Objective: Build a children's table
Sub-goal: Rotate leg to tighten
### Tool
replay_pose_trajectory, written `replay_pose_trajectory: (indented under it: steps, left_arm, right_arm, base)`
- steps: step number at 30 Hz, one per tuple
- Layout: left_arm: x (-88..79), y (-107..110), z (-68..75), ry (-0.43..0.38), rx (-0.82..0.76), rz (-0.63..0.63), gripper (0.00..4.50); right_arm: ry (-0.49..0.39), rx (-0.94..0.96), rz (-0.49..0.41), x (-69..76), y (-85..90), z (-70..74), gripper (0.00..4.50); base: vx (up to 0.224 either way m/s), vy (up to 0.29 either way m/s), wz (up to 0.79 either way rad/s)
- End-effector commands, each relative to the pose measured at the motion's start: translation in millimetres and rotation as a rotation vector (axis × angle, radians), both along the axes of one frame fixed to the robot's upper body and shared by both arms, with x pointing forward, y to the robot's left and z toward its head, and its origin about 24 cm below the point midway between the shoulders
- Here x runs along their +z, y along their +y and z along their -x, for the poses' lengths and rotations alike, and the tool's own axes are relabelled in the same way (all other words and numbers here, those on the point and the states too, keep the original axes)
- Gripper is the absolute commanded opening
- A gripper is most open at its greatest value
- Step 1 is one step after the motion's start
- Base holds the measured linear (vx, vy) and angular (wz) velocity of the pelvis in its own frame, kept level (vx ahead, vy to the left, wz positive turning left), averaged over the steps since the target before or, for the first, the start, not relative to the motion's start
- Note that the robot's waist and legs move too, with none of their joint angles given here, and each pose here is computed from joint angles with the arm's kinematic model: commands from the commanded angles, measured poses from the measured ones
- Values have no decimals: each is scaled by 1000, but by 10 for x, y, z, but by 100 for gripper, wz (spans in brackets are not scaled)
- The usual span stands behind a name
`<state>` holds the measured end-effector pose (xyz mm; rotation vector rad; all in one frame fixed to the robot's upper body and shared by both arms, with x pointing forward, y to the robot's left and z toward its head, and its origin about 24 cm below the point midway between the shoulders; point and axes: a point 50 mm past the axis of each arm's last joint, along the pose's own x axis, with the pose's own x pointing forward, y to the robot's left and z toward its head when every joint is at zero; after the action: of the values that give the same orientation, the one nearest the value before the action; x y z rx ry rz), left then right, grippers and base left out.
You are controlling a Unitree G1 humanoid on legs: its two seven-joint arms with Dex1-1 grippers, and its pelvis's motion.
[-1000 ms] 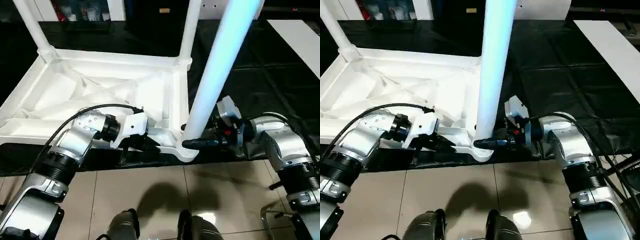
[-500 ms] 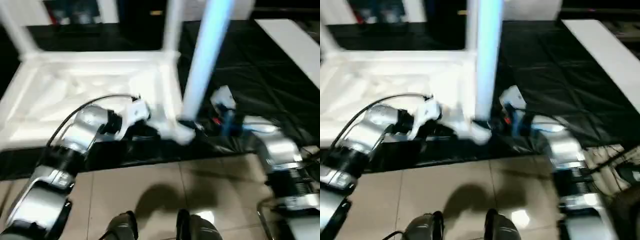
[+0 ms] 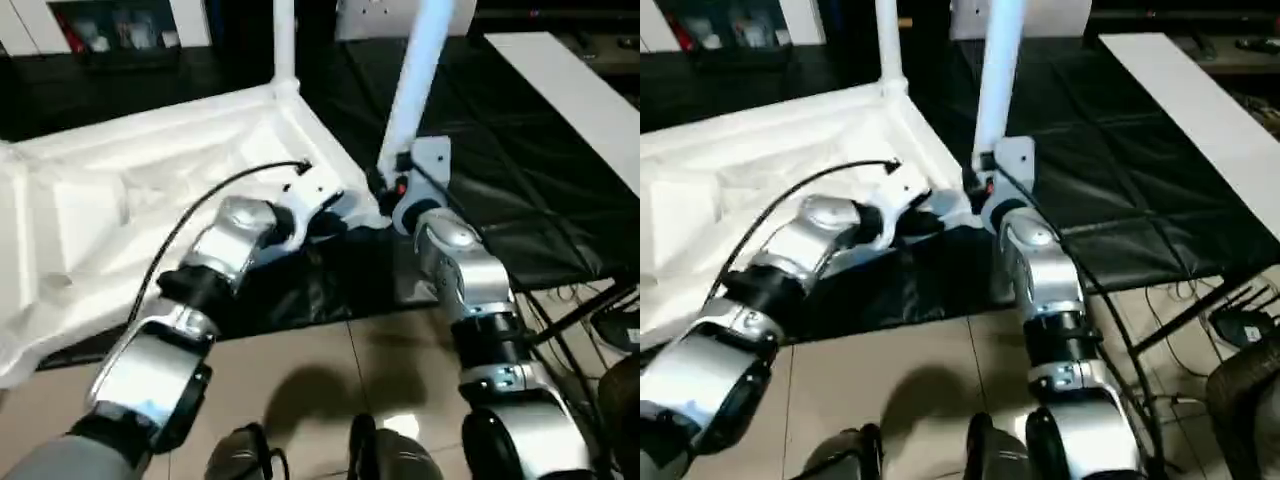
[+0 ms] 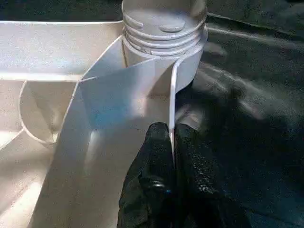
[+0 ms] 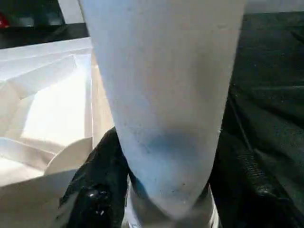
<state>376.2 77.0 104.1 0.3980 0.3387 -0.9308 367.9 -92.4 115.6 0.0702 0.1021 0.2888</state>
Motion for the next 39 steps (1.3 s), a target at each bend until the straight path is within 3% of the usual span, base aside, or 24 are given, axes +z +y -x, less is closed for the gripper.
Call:
replay_pose_trajectory:
  steps: [1, 3, 7, 8, 13, 18, 22, 23, 25, 29, 39]
  left_arm:
    - [298, -93, -100, -128, 70, 64, 0]
    - [278, -35, -100, -132, 63, 52, 0]
    - [234, 76, -69, -135, 15, 31, 0]
    - [215, 111, -52, -129, -1, 33, 0]
    - [115, 290, 68, -122, -134, 12, 0]
    - [64, 390, 183, -100, -276, -3, 0]
    - [38, 436, 234, -91, -344, -33, 0]
    - [30, 482, 292, -74, -412, -42, 0]
    - [30, 502, 317, -64, -442, -44, 0]
    - [8, 556, 438, -17, -586, -92, 0]
    - [-12, 503, 510, 5, -672, -116, 0]
  right_arm:
    - [34, 205, -68, -76, 406, 116, 269]
    - [14, 191, -61, -69, 292, 100, 291]
    - [-47, 241, 35, -77, 73, 111, 323]
    - [-73, 261, 55, -71, -5, 115, 349]
    - [-173, 364, 131, 17, -404, 148, 374]
    - [-193, 533, 220, 82, -639, 209, 374]
    - [-208, 652, 239, 118, -685, 269, 374]
    - [-200, 790, 233, 147, -726, 340, 374]
    - [-189, 850, 231, 152, -743, 370, 374]
    - [-115, 1040, 223, 102, -767, 440, 359]
    - [-53, 1178, 206, 27, -681, 480, 301]
  base:
    - [0, 0, 0]
    - [0, 0, 0]
    - [0, 0, 0]
    - [0, 0, 0]
    - [0, 0, 0]
    - [0, 0, 0]
    - [0, 0, 0]
    - [0, 0, 0]
    - [0, 0, 0]
    - [0, 0, 0]
    - [0, 0, 0]
